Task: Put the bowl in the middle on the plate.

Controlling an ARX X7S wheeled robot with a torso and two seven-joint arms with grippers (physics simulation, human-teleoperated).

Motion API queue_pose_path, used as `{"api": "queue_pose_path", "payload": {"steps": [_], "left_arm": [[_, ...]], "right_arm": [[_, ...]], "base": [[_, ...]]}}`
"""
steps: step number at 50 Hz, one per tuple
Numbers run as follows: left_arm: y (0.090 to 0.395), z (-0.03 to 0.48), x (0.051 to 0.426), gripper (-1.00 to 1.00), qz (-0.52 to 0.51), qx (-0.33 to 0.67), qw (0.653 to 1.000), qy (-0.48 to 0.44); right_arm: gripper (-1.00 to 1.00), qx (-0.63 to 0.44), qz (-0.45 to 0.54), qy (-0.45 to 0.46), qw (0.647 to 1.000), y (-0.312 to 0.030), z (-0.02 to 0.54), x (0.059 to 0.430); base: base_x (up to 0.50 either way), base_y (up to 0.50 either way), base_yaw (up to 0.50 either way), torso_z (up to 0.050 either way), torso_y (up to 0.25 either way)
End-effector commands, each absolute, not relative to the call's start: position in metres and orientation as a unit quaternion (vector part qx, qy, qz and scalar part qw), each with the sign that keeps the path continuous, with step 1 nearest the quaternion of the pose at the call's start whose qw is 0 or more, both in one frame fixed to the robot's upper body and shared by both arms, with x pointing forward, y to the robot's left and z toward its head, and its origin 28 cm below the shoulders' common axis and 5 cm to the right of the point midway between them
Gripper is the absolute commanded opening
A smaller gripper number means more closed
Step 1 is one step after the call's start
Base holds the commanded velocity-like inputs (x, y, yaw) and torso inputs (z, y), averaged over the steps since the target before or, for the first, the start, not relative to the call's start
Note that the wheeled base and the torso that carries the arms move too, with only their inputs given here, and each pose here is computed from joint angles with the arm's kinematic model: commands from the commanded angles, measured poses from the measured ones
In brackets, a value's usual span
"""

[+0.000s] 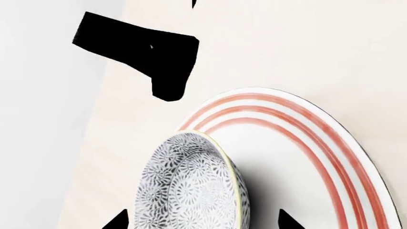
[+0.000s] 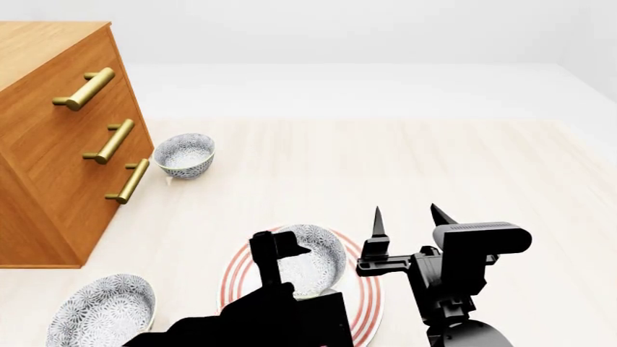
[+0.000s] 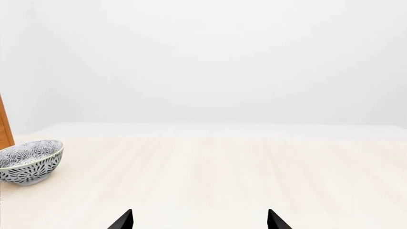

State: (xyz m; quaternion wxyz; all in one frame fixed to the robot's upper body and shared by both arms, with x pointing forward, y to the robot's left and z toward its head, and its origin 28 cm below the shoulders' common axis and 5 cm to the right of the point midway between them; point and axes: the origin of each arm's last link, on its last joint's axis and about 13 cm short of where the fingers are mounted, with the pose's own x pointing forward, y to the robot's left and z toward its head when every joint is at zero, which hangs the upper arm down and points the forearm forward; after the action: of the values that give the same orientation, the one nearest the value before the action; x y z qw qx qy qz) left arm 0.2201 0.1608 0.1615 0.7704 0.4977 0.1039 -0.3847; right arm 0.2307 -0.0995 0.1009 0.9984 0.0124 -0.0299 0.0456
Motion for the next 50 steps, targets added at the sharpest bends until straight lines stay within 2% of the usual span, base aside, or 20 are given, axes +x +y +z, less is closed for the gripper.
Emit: {"api": "queue_pose_path", "payload": {"steps": [1, 5, 8, 9, 11, 12, 13, 14, 16, 19, 20, 23, 28, 38, 50], "left_arm": [[0.175, 0.191, 0.2, 1.0, -0.398, 0.483, 0.776, 0.081], [0.18, 0.2, 0.196, 1.0, -0.408, 0.452, 0.79, 0.077], [0.188, 0.212, 0.201, 1.0, -0.395, 0.388, 0.83, 0.067], [0.192, 0.218, 0.208, 1.0, -0.379, 0.335, 0.86, 0.063], [0.197, 0.224, 0.214, 1.0, -0.36, 0.288, 0.885, 0.06], [0.201, 0.231, 0.219, 1.0, -0.332, 0.234, 0.912, 0.05], [0.203, 0.234, 0.217, 1.0, -0.33, 0.227, 0.915, 0.046], [0.211, 0.243, 0.219, 1.0, -0.296, 0.185, 0.937, 0.03], [0.217, 0.252, 0.216, 1.0, -0.271, 0.122, 0.955, 0.023], [0.22, 0.256, 0.213, 1.0, -0.257, 0.065, 0.964, 0.015], [0.221, 0.254, 0.215, 1.0, -0.219, 0.054, 0.974, -0.002], [0.223, 0.248, 0.22, 1.0, -0.201, 0.003, 0.979, 0.013], [0.223, 0.231, 0.229, 1.0, -0.145, -0.057, 0.987, -0.025], [0.215, 0.21, 0.227, 1.0, -0.092, -0.025, 0.992, -0.087], [0.212, 0.216, 0.229, 1.0, -0.061, -0.02, 0.988, -0.139]], "right_arm": [[1.0, 0.013, 0.047, -0.031, 0.998, -0.099, 0.102, 0.231], [1.0, 0.013, 0.047, -0.033, 0.998, -0.099, 0.102, 0.23], [1.0, 0.014, 0.047, -0.034, 0.998, -0.099, 0.103, 0.23], [1.0, 0.014, 0.047, -0.035, 0.998, -0.099, 0.103, 0.23], [1.0, 0.014, 0.046, -0.036, 0.998, -0.1, 0.104, 0.231], [1.0, 0.012, 0.046, -0.037, 0.998, -0.1, 0.105, 0.231], [1.0, 0.012, 0.046, -0.037, 0.998, -0.1, 0.105, 0.231], [1.0, 0.011, 0.045, -0.038, 0.998, -0.1, 0.107, 0.231], [1.0, 0.008, 0.043, -0.041, 0.998, -0.1, 0.109, 0.231], [1.0, 0.008, 0.04, -0.044, 0.998, -0.102, 0.111, 0.231], [1.0, 0.006, 0.039, -0.045, 0.998, -0.102, 0.112, 0.231], [1.0, 0.003, 0.041, -0.048, 0.998, -0.102, 0.115, 0.232], [1.0, -0.013, 0.038, -0.068, 0.997, -0.101, 0.131, 0.234], [1.0, -0.06, 0.031, -0.132, 0.989, -0.099, 0.171, 0.239], [1.0, -0.087, 0.055, -0.222, 0.969, -0.091, 0.221, 0.231]], "base": [[0.0, 0.0, 0.0, 0.0, 0.0], [0.0, 0.0, 0.0, 0.0, 0.0], [0.0, 0.0, 0.0, 0.0, 0.0], [0.0, 0.0, 0.0, 0.0, 0.0], [0.0, 0.0, 0.0, 0.0, 0.0], [0.0, 0.0, 0.0, 0.0, 0.0], [0.0, 0.0, 0.0, 0.0, 0.0], [0.0, 0.0, 0.0, 0.0, 0.0], [0.0, 0.0, 0.0, 0.0, 0.0], [0.0, 0.0, 0.0, 0.0, 0.0], [0.0, 0.0, 0.0, 0.0, 0.0], [0.0, 0.0, 0.0, 0.0, 0.0], [0.0, 0.0, 0.0, 0.0, 0.0], [0.0, 0.0, 0.0, 0.0, 0.0], [0.0, 0.0, 0.0, 0.0, 0.0]]}}
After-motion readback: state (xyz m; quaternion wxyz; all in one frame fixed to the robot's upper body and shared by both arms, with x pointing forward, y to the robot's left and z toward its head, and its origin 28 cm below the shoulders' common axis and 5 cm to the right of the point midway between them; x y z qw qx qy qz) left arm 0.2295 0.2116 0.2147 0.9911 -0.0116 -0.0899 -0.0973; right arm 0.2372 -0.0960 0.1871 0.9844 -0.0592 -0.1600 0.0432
